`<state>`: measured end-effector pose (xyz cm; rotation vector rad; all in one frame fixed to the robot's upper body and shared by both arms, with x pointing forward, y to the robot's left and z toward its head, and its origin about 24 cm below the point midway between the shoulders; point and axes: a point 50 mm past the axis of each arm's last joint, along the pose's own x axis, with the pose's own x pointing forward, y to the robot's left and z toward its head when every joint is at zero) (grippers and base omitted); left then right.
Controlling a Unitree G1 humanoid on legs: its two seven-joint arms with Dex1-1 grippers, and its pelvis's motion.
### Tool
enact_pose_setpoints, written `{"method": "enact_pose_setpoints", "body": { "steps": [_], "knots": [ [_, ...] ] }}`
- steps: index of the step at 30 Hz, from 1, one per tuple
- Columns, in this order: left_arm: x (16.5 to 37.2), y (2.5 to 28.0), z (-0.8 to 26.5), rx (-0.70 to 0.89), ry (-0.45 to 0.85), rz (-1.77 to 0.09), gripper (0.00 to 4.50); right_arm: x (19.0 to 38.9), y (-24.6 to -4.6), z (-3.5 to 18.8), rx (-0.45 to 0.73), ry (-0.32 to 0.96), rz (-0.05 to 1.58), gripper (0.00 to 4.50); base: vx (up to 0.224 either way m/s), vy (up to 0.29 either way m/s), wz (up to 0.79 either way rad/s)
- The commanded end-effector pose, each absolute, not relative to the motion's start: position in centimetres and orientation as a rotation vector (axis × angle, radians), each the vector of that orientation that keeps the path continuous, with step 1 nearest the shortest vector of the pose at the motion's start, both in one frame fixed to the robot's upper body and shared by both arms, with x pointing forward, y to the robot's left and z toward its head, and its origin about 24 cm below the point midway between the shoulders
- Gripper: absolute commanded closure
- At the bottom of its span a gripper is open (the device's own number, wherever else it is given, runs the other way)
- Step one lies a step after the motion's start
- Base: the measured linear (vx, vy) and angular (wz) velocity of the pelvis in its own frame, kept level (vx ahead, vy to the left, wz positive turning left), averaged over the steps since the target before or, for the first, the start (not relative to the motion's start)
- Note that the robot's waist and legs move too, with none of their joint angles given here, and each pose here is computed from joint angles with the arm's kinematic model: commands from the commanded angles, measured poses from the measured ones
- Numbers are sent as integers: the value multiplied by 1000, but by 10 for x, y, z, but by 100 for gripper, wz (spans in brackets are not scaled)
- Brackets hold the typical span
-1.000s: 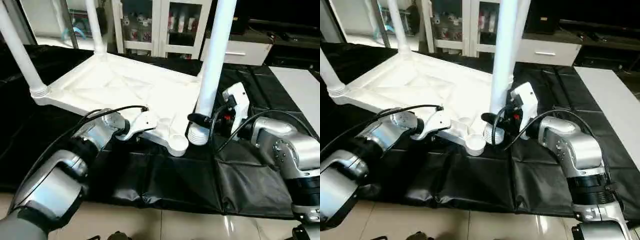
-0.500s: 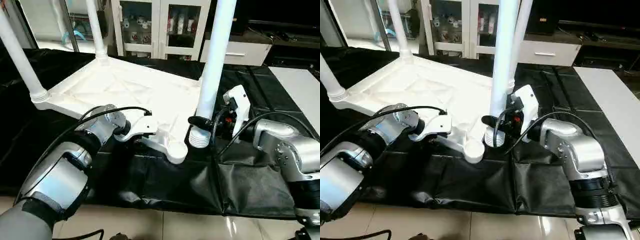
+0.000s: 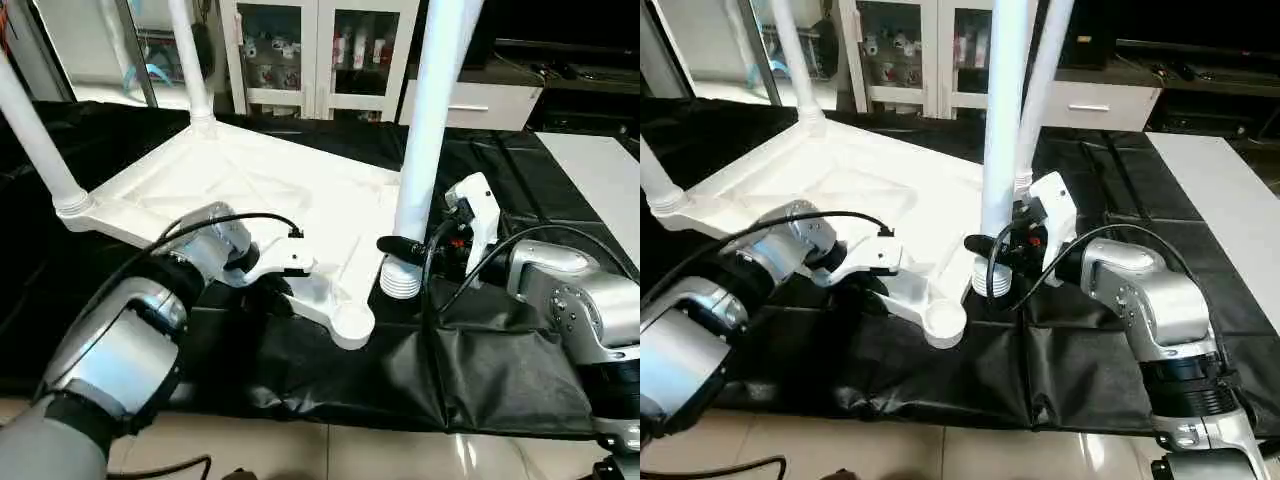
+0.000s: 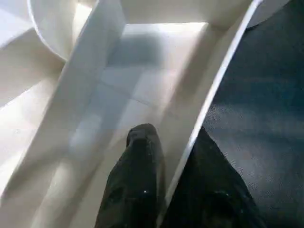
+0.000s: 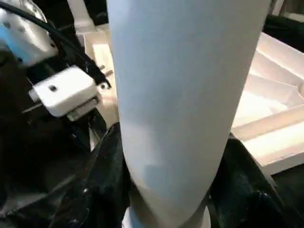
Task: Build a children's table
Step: Rotate table base
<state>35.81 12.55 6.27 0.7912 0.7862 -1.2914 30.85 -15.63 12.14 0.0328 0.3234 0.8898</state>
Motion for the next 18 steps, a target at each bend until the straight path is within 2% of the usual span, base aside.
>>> {"method": "enact_pose_setpoints", "body": {
  "steps": [1, 5, 10, 13, 14, 16, 18],
  "knots": [
    [358, 143, 47, 638, 809, -1075, 391, 310, -158, 129, 19, 279, 868, 262, 0, 0, 0],
    [353, 161, 41, 590, 819, -976, 392, 311, -157, 126, 24, 281, 846, 262, -2, 1, -4],
    [340, 175, 36, 606, 792, -902, 407, 315, -155, 122, 38, 287, 814, 262, -1, 0, -4],
    [327, 165, 35, 620, 707, -1006, 420, 318, -152, 119, 42, 285, 778, 262, 0, 0, 0],
    [321, 155, 38, 626, 612, -1102, 424, 320, -152, 118, 46, 283, 761, 262, 0, 0, 0],
    [314, 147, 40, 628, 534, -1188, 438, 323, -151, 117, 57, 277, 735, 262, 0, 0, 0],
    [311, 147, 39, 691, 498, -1194, 447, 326, -150, 116, 64, 267, 701, 262, 0, 0, 0]
  ]
}}
